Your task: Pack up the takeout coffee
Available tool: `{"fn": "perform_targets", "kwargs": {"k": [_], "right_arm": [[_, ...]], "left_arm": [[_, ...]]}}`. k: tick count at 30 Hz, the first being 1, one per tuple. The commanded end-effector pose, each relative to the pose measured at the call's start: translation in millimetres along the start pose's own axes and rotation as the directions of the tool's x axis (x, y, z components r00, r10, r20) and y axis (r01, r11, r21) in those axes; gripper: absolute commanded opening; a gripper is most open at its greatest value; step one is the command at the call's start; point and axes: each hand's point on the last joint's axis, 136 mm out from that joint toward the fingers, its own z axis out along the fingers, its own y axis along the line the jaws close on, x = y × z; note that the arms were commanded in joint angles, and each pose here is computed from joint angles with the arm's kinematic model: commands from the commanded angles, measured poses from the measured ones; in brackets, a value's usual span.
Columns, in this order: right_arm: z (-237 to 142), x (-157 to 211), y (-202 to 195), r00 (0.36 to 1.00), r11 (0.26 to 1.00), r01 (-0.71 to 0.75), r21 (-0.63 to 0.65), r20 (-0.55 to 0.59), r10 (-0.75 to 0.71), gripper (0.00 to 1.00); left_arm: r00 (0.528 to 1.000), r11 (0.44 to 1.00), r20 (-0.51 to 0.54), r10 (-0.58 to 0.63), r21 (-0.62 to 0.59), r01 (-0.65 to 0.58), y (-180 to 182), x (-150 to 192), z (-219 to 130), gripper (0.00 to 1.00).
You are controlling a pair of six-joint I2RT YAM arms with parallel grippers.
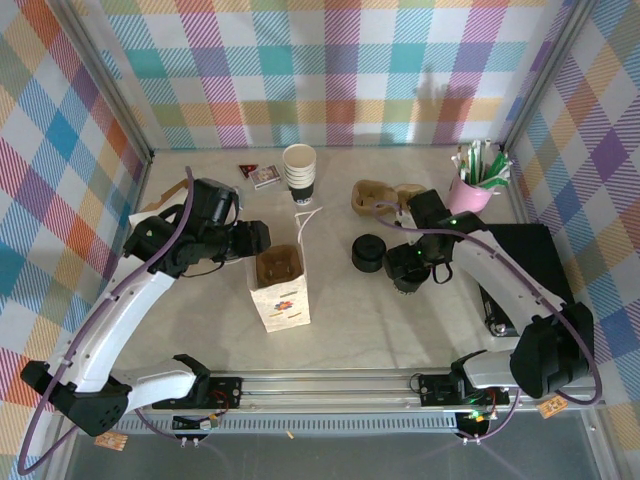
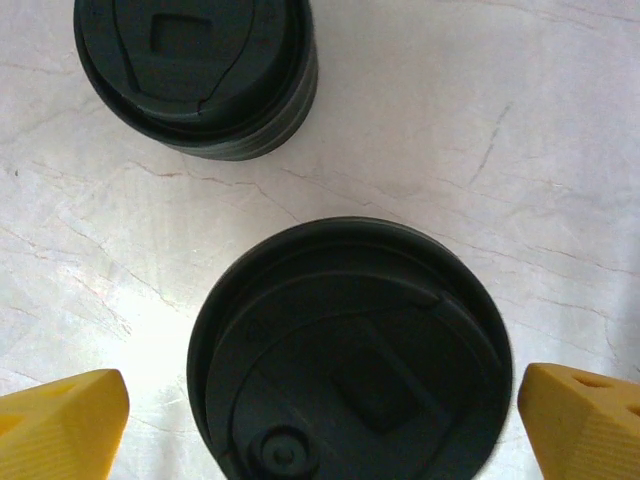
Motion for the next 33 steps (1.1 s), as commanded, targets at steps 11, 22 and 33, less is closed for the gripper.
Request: {"fn": "perform_targets", "kwargs": {"k": [11,22,33], "right_arm": [[-64,25,-27,0.805,0.787,-0.591,0.176,0.076,0.588,0.91],[-51,9,-14,0.811,0.795,-0.584,0.165,0.063,0.582,0.83],[-60,-3,-4,0.876,0.864,-0.482,0.147,0.050,0.481,0.87]], "left_arm": [[0.996,0.995,0.066,0.065,0.068,-0.070,-13,-9,-13,0.80],[0.983,0.993,0.162,0.086,0.060,-0.097,-21,-36,-30,0.78],[0.980,0.999,0.197,-0.027,-0.029,0.033,-2,-42,-29,0.71]]}}
